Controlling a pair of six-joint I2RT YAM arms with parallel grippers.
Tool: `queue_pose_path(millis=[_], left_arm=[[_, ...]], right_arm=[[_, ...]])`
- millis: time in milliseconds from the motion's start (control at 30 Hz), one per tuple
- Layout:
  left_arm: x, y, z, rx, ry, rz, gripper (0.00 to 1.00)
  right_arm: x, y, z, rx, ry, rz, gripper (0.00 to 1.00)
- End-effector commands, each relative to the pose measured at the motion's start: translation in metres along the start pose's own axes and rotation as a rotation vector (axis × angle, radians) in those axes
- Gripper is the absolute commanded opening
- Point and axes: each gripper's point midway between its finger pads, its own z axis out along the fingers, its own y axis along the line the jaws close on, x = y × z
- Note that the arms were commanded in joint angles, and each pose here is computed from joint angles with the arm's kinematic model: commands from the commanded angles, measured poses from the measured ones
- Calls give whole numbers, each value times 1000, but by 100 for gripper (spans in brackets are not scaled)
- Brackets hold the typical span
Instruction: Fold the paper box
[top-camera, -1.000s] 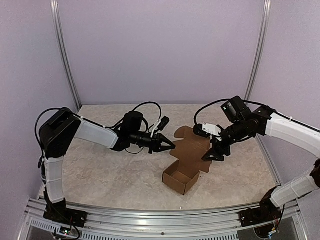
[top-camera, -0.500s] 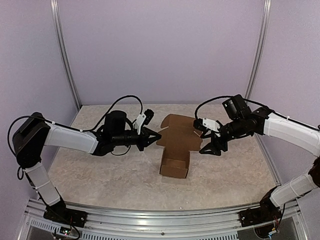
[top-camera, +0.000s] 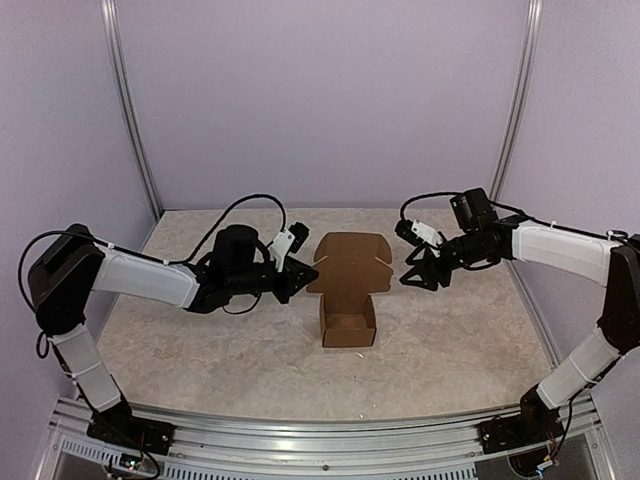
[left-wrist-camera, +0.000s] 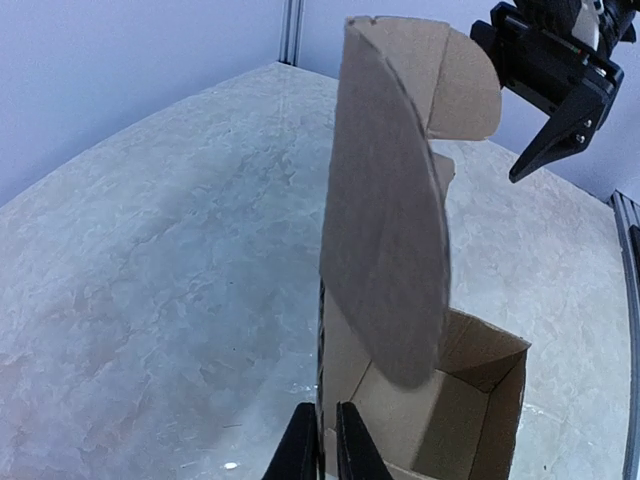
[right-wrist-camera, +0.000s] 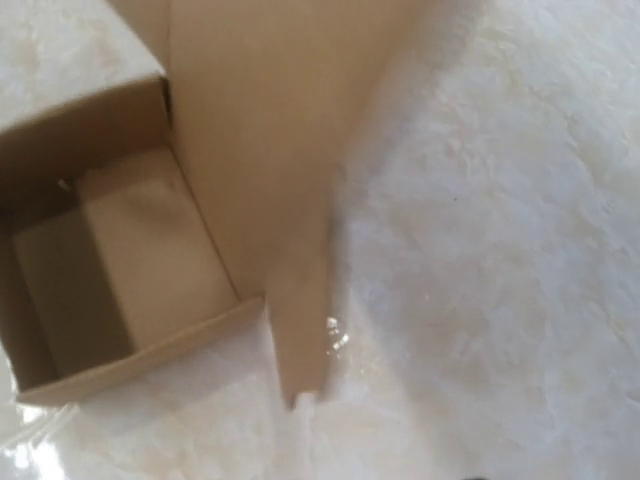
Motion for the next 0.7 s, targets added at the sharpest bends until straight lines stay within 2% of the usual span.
queue_pose_path(millis=[0, 167, 367, 567, 667], left_arm=[[9, -4, 14, 2, 36, 9, 12], [8, -7, 25, -1, 49, 12, 11], [6, -3, 33, -63, 67, -18, 8], [6, -2, 25, -104, 81, -47, 12], [12, -1, 19, -122, 108, -71, 17]], right_arm=[[-2, 1, 11, -37, -41, 53, 59], [-4, -10, 19, -15, -47, 119, 51], [3, -2, 32, -71, -35, 159, 31], [1, 4, 34, -87, -57, 156, 17], [-1, 5, 33, -89, -63, 151, 14]])
